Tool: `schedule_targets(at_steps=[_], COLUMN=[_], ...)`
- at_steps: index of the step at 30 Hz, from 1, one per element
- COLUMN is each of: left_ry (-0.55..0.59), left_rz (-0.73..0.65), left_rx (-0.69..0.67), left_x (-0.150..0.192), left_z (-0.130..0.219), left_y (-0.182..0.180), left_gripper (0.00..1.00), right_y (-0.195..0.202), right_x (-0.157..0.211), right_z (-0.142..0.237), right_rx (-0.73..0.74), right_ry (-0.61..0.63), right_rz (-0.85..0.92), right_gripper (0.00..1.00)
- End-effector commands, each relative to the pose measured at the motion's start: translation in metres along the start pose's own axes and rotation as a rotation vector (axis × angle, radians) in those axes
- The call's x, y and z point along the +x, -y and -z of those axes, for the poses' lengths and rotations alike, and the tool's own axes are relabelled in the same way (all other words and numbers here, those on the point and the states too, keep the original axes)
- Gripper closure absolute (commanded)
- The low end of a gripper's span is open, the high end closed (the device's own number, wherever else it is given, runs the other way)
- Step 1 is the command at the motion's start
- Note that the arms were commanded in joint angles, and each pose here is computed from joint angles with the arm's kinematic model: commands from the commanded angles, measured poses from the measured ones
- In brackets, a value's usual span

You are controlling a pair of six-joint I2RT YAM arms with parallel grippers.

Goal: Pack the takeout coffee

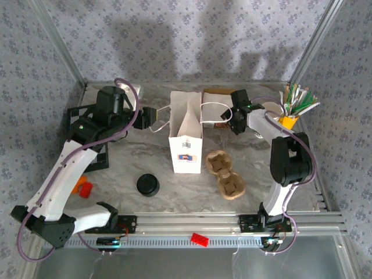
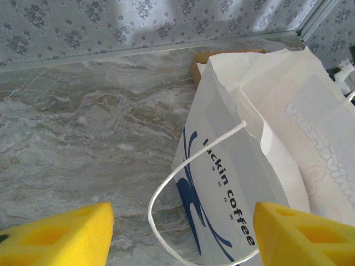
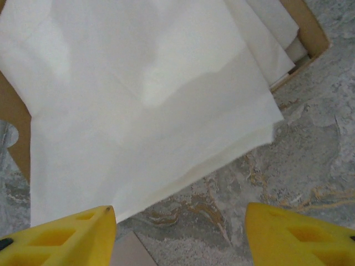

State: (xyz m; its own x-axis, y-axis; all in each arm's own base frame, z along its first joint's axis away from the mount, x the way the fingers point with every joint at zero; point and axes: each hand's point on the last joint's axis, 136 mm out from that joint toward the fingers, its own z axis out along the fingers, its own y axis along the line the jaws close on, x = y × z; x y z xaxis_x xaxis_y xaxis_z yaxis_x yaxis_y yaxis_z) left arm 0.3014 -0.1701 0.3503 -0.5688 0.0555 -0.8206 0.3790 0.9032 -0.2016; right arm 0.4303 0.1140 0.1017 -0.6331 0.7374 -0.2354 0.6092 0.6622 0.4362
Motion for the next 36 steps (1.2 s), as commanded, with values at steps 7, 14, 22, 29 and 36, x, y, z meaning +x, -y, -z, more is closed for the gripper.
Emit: schedule_targets(at_steps=[7,14,22,29,36], left_ry=[0.052,0.061,0.063,0.072,0.086], left_rz=[-0.019,-0.013,-0.006,-0.003,0.011], left_rx=[0.005,0.014,0.025,0.035,0.077], left_x=[-0.012,-0.016,-0.019,-0.023,-0.031], left_z=[0.010,0.009,0.012,0.017,0.024], left_y=[0.001,0.003,0.005,0.007,0.016], left_gripper=[0.31,0.31,0.30,0.30,0.29], right_y=[-0.001,-0.004,-0.018,-0.036,-0.049], right_x=[-0.010,-0.012,-0.026,-0.037,-0.053], right_z=[-0.007,-0.004,0.016,0.067,0.131], right_rx=[0.027,0.004,-0.051,-0.146,-0.264], right_ry=[0.049,0.035,0.083,0.155,0.226], right_rz=[-0.021,-0.034,-0.019,0.042,0.128], right_gripper=[0.59,0.83,0.99,1.00,1.00])
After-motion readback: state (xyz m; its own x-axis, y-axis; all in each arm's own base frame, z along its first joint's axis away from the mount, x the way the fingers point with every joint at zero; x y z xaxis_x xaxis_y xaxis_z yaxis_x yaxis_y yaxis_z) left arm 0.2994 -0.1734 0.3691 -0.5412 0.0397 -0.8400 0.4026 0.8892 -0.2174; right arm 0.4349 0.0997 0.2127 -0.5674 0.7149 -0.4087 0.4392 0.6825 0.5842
